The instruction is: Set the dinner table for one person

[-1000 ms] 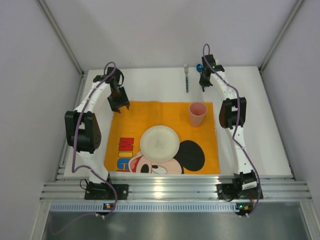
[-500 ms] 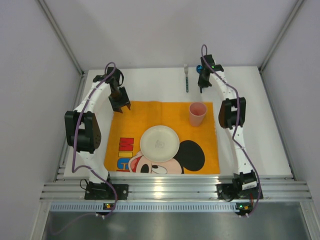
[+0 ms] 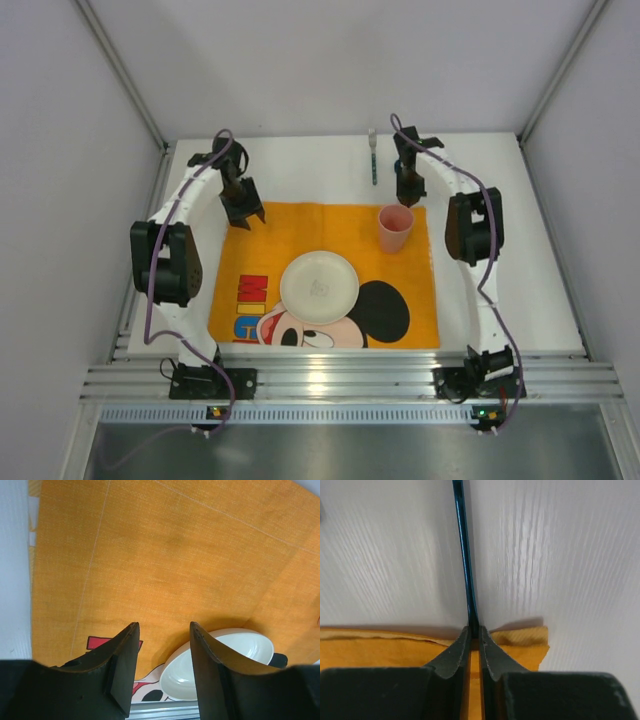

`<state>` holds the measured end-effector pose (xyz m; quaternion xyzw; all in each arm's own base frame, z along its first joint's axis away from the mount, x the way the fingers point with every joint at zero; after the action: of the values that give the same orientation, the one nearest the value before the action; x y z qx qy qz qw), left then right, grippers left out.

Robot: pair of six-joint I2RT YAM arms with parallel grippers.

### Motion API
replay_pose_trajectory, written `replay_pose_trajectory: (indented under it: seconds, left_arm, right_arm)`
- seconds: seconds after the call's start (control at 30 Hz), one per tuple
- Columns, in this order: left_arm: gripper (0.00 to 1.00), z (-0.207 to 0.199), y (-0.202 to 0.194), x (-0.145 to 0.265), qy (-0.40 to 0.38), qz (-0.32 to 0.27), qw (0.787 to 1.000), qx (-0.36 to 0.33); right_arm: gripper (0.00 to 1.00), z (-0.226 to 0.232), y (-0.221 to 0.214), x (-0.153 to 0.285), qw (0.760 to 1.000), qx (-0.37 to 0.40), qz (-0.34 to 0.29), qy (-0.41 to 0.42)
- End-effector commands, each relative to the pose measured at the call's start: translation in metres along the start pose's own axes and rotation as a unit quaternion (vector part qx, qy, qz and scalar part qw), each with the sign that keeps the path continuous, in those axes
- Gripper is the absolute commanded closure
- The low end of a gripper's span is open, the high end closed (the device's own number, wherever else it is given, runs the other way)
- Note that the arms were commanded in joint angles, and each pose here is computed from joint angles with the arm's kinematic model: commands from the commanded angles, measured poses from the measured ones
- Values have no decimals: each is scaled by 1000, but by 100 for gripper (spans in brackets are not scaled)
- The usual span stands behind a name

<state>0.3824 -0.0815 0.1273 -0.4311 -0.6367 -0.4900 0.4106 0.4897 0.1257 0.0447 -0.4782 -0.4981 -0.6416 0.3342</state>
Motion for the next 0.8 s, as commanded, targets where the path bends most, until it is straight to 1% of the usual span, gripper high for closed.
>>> replay_pose_trajectory:
  seconds: [0.0,0.07,0.17,0.2,0.27,0.3,0.33,0.4,0.53,0.77]
  left_arm:
    - [50,-12,6,17,-24,-32,999,-2]
    - [50,-15,4,17,-26,-32,999,-6]
    - [51,-21,-1,17,-30,-28,999,-12]
    - [51,-22,-3,16,-30,-26,999,-14]
    - [51,-28,-6,17,-32,-26,999,-21]
    - [51,-28,-8,17,-30,-23,999,-23]
    - [51,-30,-8,17,-29,-23,999,-26]
    - [51,-33,-11,18,-26,-21,999,-32]
    - [51,-40,-14,20,-21,-17,999,-40]
    - [51,-52,-15,21,-8,-10,998,-57]
  right_arm:
    - [100,-40,-71,-10,989,43,110,-85]
    - [100,-39,-60,-4,992,44,84,-79]
    - [100,-34,-44,2,994,53,61,-71]
    - [100,-27,-30,5,996,50,45,-61]
    - [92,-20,-19,8,998,40,31,-46]
    - [82,-16,-11,12,999,32,17,-38]
    - [75,-13,-7,13,999,30,11,-34]
    - [70,-6,3,15,999,26,-6,-20]
    - [66,-4,12,10,1000,21,-16,-13]
    - [66,-7,25,-22,1000,-1,-14,2]
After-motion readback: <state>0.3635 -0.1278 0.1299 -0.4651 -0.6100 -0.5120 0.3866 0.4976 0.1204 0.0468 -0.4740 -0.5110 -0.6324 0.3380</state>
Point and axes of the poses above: each gripper's point midway between its finger pads, its own x axis back along the fingers, its own z axis along the line the jaws close on, y = z × x, the point moved 2 cm from there along x, back along the fingers, and after that the axes turned 14 degrees about -x, right-handed, at the moved point
